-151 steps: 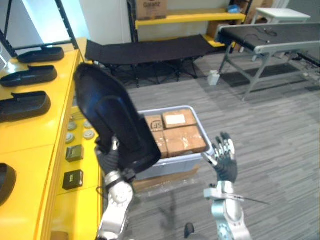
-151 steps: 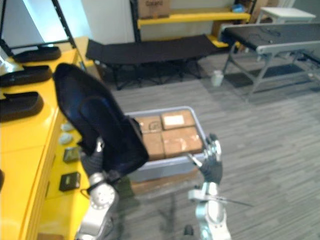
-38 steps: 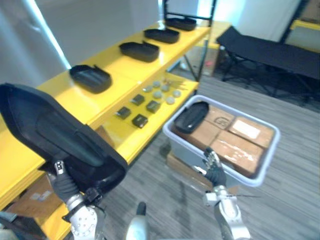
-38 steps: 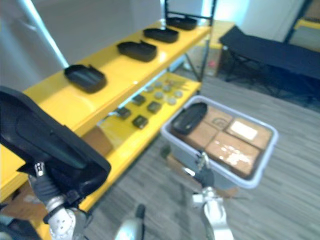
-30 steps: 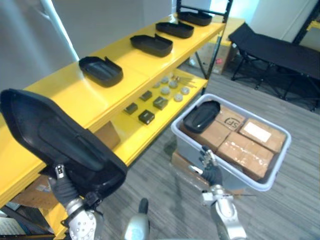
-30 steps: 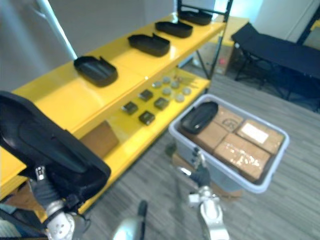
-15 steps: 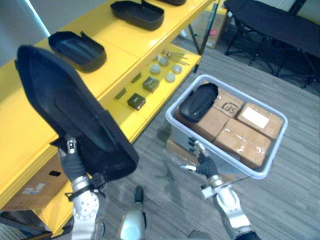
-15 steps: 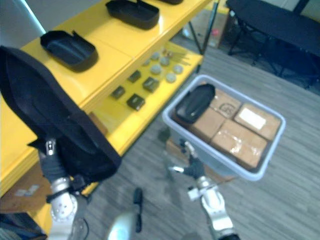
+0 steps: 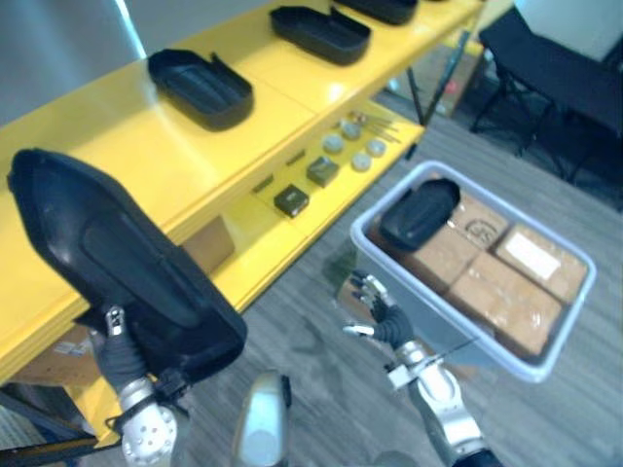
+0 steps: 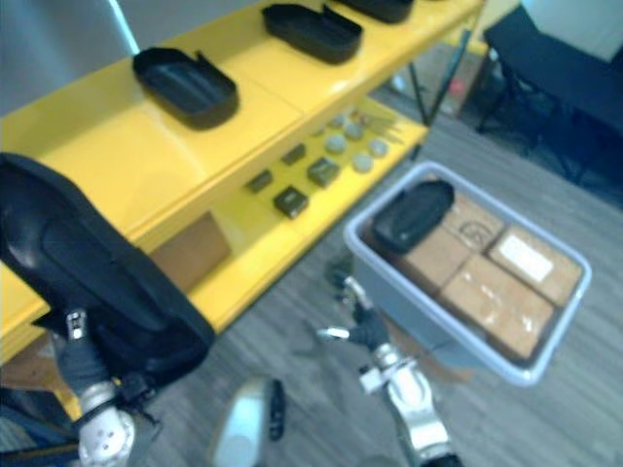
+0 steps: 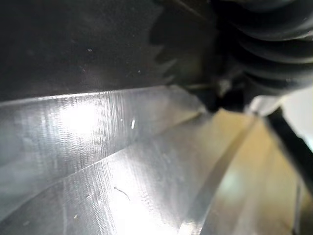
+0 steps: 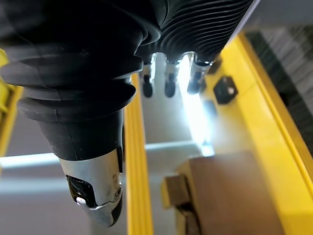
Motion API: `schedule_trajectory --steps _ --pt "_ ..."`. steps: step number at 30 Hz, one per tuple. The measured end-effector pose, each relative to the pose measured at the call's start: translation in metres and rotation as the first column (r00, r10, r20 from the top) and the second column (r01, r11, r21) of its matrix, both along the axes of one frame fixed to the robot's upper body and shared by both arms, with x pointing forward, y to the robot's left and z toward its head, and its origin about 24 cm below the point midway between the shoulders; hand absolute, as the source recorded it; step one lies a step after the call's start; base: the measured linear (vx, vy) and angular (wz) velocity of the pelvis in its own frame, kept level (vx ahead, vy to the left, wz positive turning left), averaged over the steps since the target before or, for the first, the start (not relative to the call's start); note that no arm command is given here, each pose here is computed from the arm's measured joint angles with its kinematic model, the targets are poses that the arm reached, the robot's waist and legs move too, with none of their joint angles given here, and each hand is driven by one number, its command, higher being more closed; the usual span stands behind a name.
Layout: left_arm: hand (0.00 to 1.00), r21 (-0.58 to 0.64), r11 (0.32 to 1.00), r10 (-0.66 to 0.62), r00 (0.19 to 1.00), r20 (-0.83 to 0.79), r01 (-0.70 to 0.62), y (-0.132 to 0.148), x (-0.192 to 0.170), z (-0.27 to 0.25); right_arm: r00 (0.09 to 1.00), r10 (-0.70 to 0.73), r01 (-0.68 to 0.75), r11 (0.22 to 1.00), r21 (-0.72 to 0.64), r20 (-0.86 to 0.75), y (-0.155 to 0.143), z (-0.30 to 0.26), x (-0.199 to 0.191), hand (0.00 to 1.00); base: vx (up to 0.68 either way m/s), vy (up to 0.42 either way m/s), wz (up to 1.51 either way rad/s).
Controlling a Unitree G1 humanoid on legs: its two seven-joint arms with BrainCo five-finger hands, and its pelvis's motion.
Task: Walk over and take plastic housings, then place them on the shelf
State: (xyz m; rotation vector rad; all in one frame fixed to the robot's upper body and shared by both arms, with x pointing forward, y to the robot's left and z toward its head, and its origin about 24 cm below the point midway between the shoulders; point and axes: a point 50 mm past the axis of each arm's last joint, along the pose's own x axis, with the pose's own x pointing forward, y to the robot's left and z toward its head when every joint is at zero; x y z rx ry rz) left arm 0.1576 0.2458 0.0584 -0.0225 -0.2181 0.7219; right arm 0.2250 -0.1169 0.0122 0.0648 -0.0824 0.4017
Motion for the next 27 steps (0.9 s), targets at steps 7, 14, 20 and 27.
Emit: schedule_trajectory --steps 7,14,20,27 --pt "1.0 -0.015 0.999 -0.048 0.998 0.029 0.048 -0.01 0.009 0.003 0.992 -0.115 0.116 0.993 0.01 -0.051 -0.023 -0.008 -0.017 0.0 0.33 -0.018 0.75" --pt "1.0 0.026 0.993 -0.114 0.99 0.085 0.112 -0.019 0.033 0.016 0.975 -0.219 0.22 0.976 0.008 -0.032 -0.045 -0.008 -0.033 0.0 0.26 -0.353 0.97" --pt "1.0 -0.084 0.995 -0.046 0.995 0.092 0.054 -0.034 0.036 0.01 0.988 -0.1 0.094 0.994 0.055 0.119 -0.037 0.025 -0.012 0.0 0.16 -0.269 0.47" --pt "1.0 -0.003 0.997 -0.077 0.995 0.065 0.077 -0.042 0.043 0.021 0.983 0.042 -0.071 0.985 0.156 0.177 0.012 0.049 -0.01 0.0 0.0 -0.013 0.87"
